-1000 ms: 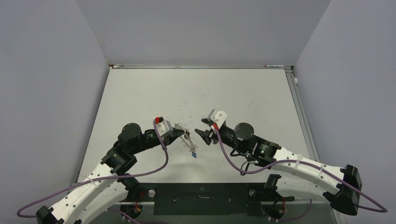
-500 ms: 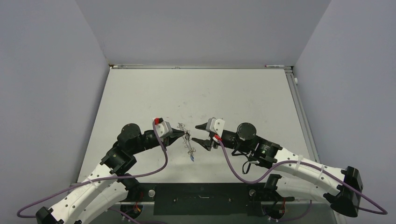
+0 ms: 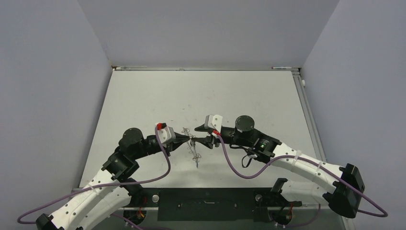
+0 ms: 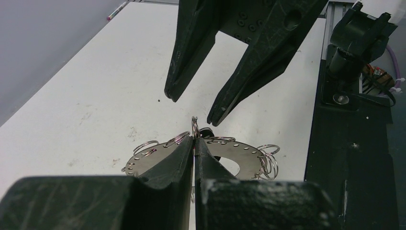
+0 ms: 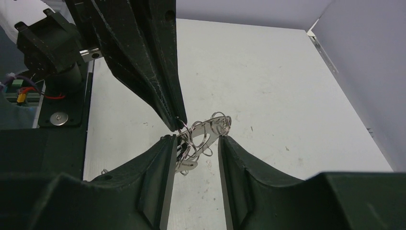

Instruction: Put the keys on the keyring

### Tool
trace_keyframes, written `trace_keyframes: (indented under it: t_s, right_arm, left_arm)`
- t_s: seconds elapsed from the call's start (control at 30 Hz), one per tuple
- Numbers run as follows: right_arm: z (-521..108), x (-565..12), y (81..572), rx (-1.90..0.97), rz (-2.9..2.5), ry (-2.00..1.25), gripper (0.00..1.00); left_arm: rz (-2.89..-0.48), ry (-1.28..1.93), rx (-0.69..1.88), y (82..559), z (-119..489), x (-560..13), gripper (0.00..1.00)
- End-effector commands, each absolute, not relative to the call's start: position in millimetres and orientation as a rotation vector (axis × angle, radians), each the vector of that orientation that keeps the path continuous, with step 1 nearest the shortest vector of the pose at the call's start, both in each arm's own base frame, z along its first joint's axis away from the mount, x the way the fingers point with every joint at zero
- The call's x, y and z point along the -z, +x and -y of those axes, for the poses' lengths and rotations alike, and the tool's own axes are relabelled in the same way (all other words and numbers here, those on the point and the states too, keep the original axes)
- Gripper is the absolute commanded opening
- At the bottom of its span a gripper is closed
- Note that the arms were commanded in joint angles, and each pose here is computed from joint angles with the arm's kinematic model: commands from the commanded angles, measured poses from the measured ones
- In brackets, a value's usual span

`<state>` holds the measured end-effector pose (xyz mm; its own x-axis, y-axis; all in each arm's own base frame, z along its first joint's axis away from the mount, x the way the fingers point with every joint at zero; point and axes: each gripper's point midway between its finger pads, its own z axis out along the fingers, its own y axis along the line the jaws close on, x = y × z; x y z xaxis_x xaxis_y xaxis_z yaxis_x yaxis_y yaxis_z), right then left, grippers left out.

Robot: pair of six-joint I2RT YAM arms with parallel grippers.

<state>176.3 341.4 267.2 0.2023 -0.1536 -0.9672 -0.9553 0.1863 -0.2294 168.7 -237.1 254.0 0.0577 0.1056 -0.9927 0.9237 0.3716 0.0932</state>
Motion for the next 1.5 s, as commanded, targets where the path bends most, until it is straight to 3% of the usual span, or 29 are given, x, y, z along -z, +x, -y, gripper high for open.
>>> trace_keyframes:
  t_s: [0.0, 0.13, 0.7, 0.93, 0.97, 1.1, 1.17, 1.27, 1.47]
  right_arm:
    - [-353.1, -291.4, 171.3, -0.903, -1.123, -1.288, 0.37]
    - [-357.0, -282.9, 168.7, -0.947, -1.131, -1.334, 0.35]
    - [-357.3, -282.0, 166.4, -0.994, -1.112, -1.36, 0.06]
    - [-358.0, -284.2, 164.6, -1.007, -1.096, -1.359, 0.05]
    - [-357.3, -285.0, 166.3, -0.996, -1.101, -1.351, 0.05]
    - [-353.1, -285.0, 170.1, -0.964, -1.119, -1.331, 0.05]
    - [-350.8, -284.8, 170.9, -0.955, -1.126, -1.324, 0.05]
    - [-346.6, -283.7, 175.7, -0.925, -1.15, -1.298, 0.05]
    - [-335.7, -290.5, 184.3, -0.882, -1.175, -1.18, 0.05]
  left_arm:
    - [-1.244, 1.017, 0.83, 163.7, 240.2, -289.7, 0.0]
    - [-1.243, 1.014, 0.825, 164.0, 239.6, -290.3, 0.0]
    - [-1.247, 1.02, 0.83, 164.0, 240.6, -288.7, 0.0]
    - [-1.249, 1.014, 0.829, 164.7, 240.4, -289.0, 0.0]
    - [-1.25, 1.012, 0.826, 165.2, 240.1, -289.1, 0.01]
    - [-1.255, 0.998, 0.811, 167.2, 238.0, -289.9, 0.29]
    - [-1.256, 0.991, 0.801, 168.3, 236.7, -290.4, 0.37]
    - [-1.25, 0.986, 0.795, 168.0, 235.2, -292.3, 0.46]
    - [-1.228, 0.954, 0.786, 167.1, 231.2, -298.0, 0.53]
